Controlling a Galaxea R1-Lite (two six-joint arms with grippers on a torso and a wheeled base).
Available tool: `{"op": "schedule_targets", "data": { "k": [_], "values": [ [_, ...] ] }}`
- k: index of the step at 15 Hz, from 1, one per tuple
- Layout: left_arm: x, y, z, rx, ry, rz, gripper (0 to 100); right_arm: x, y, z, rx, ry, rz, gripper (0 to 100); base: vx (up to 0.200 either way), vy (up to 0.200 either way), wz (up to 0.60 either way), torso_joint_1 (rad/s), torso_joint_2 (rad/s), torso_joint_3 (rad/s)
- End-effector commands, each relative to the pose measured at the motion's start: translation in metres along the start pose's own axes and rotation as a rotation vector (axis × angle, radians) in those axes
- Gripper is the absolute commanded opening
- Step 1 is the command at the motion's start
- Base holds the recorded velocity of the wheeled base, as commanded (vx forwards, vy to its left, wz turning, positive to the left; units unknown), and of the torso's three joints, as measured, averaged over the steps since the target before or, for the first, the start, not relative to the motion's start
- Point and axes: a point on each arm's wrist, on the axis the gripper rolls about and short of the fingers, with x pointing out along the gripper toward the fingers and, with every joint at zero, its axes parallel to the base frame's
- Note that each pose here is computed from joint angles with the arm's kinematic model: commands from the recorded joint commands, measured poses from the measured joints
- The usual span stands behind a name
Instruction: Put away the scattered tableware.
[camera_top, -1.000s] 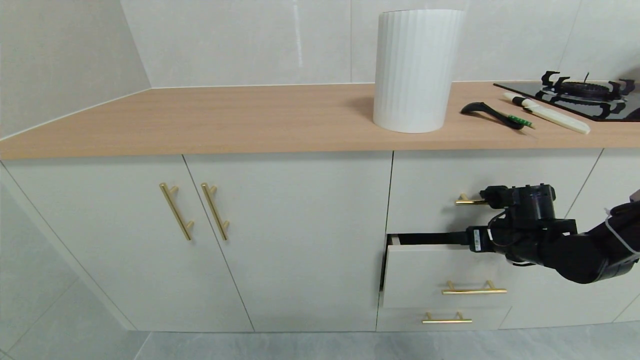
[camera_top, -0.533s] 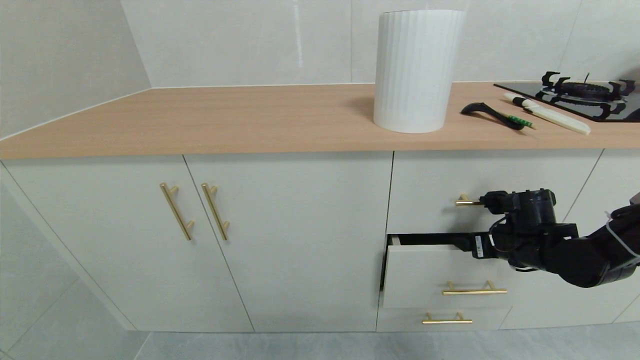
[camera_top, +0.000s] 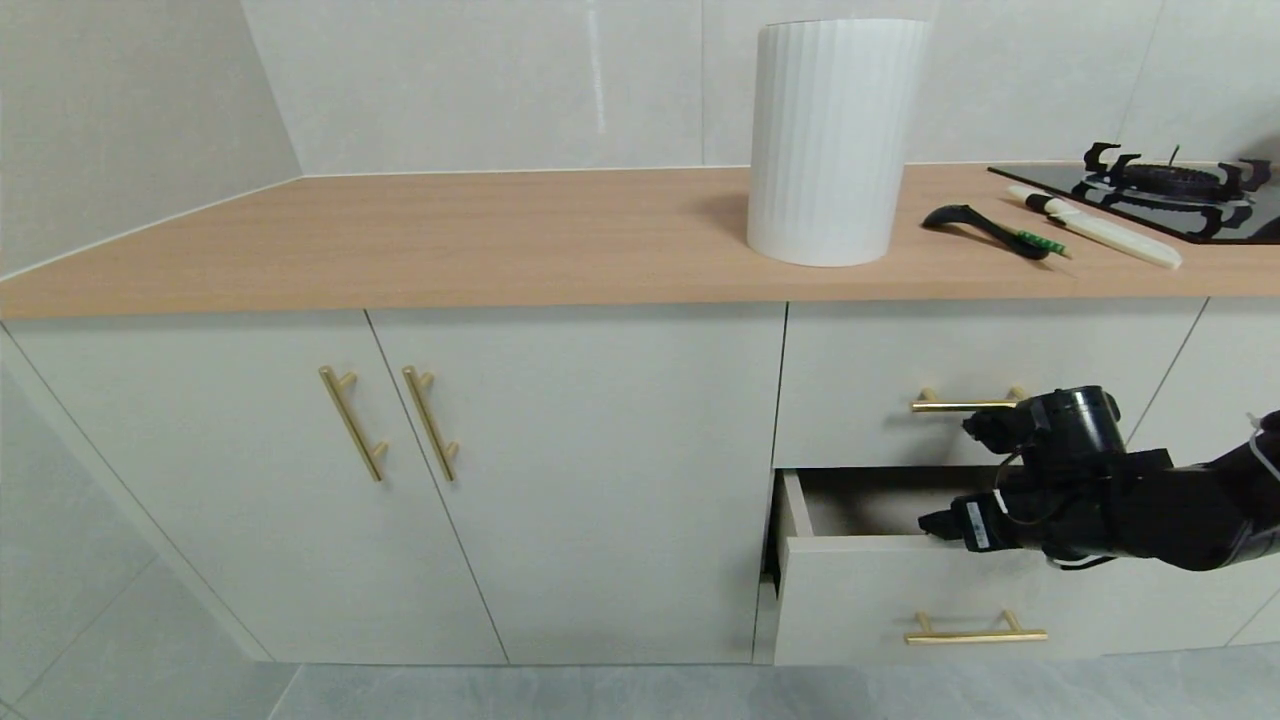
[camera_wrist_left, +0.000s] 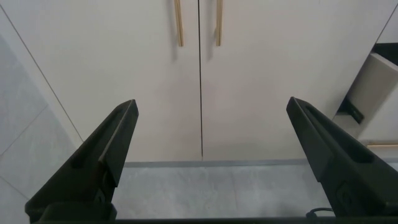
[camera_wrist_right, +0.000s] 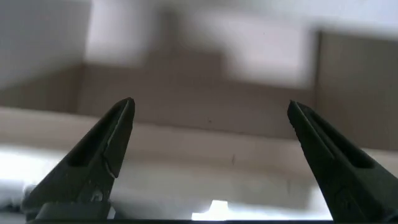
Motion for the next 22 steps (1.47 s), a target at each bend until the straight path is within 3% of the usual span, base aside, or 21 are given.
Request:
{"op": "schedule_targets", "data": {
  "k": [1,8,16,18,22],
  "values": [
    [0.0,0.0,0.0,0.0,0.001,0.0,100,-0.007,-0.001,0.003,0.0,-0.008,-0.001,100,0.0,0.0,0.0,0.0,0.0,0.0],
    [0.0,0.0,0.0,0.0,0.001,0.0,100,-0.05,-0.004,-0.016,-0.01,0.114,0.006,100,0.0,0.0,0.0,0.0,0.0,0.0],
    [0.0,0.0,0.0,-0.001,0.001,0.0,100,-0.094,-0.006,-0.042,-0.025,0.353,0.046,100,0.0,0.0,0.0,0.0,0.0,0.0],
    [0.0,0.0,0.0,0.0,0.001,0.0,100,-0.089,-0.002,-0.058,-0.043,0.442,0.051,100,0.0,0.0,0.0,0.0,0.0,0.0],
    [0.0,0.0,0.0,0.0,0.001,0.0,100,-0.092,-0.002,-0.077,-0.051,0.503,0.055,100,0.0,0.0,0.0,0.0,0.0,0.0]
  ]
}}
